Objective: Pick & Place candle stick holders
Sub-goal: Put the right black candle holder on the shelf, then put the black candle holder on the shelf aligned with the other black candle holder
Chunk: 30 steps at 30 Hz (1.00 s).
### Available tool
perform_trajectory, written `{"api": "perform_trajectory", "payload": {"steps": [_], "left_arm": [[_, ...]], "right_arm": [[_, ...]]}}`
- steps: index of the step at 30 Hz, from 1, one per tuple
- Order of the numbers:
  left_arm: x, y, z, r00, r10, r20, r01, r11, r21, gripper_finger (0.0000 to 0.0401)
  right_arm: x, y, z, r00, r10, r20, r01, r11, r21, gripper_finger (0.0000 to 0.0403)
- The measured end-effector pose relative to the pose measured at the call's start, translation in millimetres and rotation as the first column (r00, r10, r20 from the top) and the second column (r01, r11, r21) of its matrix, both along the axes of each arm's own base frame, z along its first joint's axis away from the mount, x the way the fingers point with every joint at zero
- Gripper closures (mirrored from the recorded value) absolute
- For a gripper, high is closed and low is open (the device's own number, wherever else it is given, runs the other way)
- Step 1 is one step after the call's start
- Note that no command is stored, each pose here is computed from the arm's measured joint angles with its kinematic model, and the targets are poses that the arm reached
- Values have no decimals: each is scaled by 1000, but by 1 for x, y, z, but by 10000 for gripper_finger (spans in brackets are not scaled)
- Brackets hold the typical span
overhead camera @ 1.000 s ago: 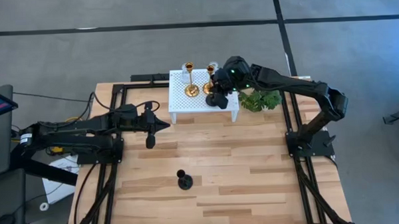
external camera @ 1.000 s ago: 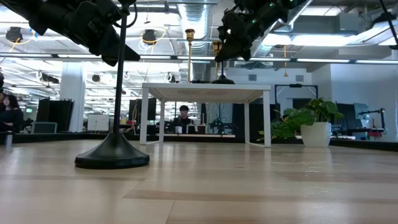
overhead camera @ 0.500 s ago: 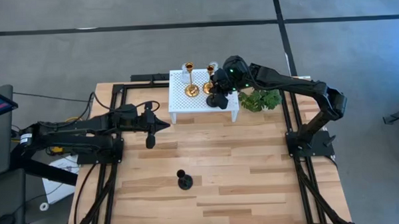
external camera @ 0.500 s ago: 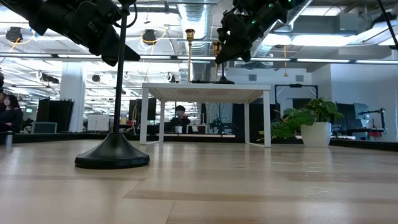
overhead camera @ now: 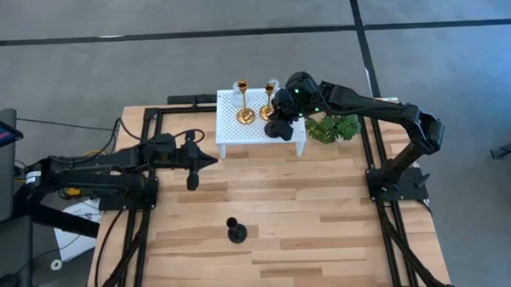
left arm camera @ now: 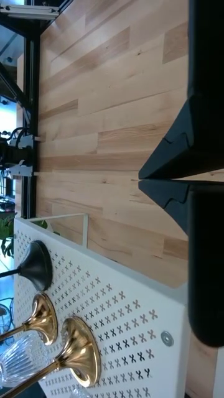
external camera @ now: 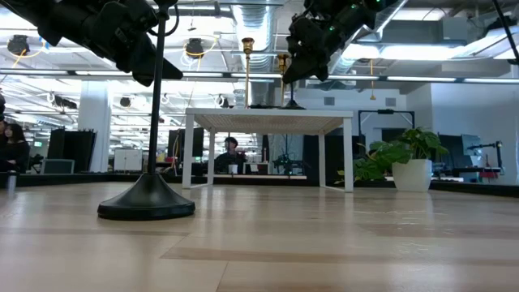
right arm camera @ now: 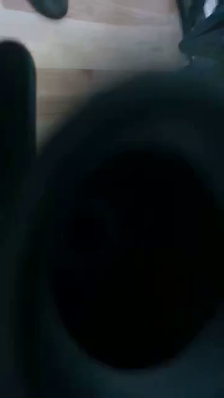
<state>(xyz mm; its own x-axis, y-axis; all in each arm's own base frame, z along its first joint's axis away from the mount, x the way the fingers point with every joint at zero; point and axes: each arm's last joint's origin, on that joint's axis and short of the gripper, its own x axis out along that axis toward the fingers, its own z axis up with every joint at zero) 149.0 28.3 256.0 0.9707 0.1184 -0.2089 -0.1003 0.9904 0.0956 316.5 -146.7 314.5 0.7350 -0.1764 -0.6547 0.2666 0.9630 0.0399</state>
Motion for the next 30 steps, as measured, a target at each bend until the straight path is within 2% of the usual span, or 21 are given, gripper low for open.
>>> {"api": "perform_trajectory", "payload": {"steps": [12, 17, 20, 25, 28, 30], "left_arm": [[0, 0, 0, 1000, 0, 0, 0, 1000, 0, 390], [0, 0, 0, 1000, 0, 0, 0, 1000, 0, 390], [0, 0, 0, 1000, 0, 0, 0, 1000, 0, 390], [0, 0, 0, 1000, 0, 0, 0, 1000, 0, 390], [0, 0, -1, 1000, 0, -9, 0, 1000, -2, 390], [-1, 0, -3, 1000, 0, -30, 0, 1000, -6, 390]], "right_arm": [[-2, 1, -2, 999, 31, -32, -32, 999, -29, 253], [-17, 7, 12, 999, 13, -46, -15, 999, -45, 198], [-31, 13, 24, 999, -6, -53, 3, 998, -62, 179], [-61, 28, 44, 997, -15, -73, 12, 999, -39, 179], [-75, 39, 50, 995, -26, -95, 26, 1000, 3, 205], [-82, 47, 51, 994, -18, -106, 19, 1000, 15, 236]]}}
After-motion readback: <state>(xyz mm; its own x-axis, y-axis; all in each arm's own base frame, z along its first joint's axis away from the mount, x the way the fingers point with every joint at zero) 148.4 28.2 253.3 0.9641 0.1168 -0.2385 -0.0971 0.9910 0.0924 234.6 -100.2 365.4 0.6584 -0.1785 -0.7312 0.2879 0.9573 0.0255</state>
